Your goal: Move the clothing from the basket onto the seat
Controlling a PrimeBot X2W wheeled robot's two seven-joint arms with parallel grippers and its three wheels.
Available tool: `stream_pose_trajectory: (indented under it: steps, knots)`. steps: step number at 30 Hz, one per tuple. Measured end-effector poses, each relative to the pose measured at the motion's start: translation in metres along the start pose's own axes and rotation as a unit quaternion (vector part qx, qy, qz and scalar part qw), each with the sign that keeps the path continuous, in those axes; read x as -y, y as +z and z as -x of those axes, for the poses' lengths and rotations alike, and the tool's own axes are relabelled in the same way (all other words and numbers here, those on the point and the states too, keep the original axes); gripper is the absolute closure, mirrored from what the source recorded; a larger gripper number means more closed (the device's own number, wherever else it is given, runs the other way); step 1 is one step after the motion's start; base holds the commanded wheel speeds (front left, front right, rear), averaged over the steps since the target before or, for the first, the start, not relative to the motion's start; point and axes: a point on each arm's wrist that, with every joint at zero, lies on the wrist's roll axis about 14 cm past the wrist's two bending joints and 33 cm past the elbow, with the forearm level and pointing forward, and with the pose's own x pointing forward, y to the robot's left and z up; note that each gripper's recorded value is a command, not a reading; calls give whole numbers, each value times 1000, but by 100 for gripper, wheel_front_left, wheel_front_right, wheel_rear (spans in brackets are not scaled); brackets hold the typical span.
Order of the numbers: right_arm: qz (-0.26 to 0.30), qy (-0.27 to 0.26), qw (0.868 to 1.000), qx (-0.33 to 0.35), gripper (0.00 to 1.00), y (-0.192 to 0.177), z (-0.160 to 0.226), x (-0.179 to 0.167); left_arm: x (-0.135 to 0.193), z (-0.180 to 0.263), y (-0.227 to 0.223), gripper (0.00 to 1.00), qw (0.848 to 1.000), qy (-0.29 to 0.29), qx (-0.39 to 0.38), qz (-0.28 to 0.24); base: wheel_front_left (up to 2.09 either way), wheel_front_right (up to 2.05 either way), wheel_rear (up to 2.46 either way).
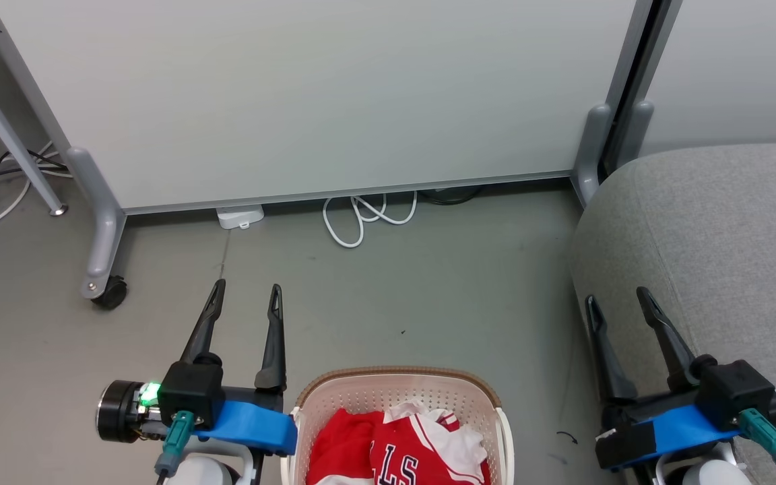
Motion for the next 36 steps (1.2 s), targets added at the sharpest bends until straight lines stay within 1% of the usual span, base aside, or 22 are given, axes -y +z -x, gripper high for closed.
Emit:
stream_pose_trajectory:
  steps: [9, 36]
  knots:
    - [25, 11, 1000, 5, 0, 1, -2, -5, 3, -1, 4, 0, 1000, -8, 10, -27, 0, 0, 0]
    - [15, 6, 1000, 0, 0, -3, -2, -2, 1, -1, 1, 0, 1000, -3, 7, -14, 0, 0, 0]
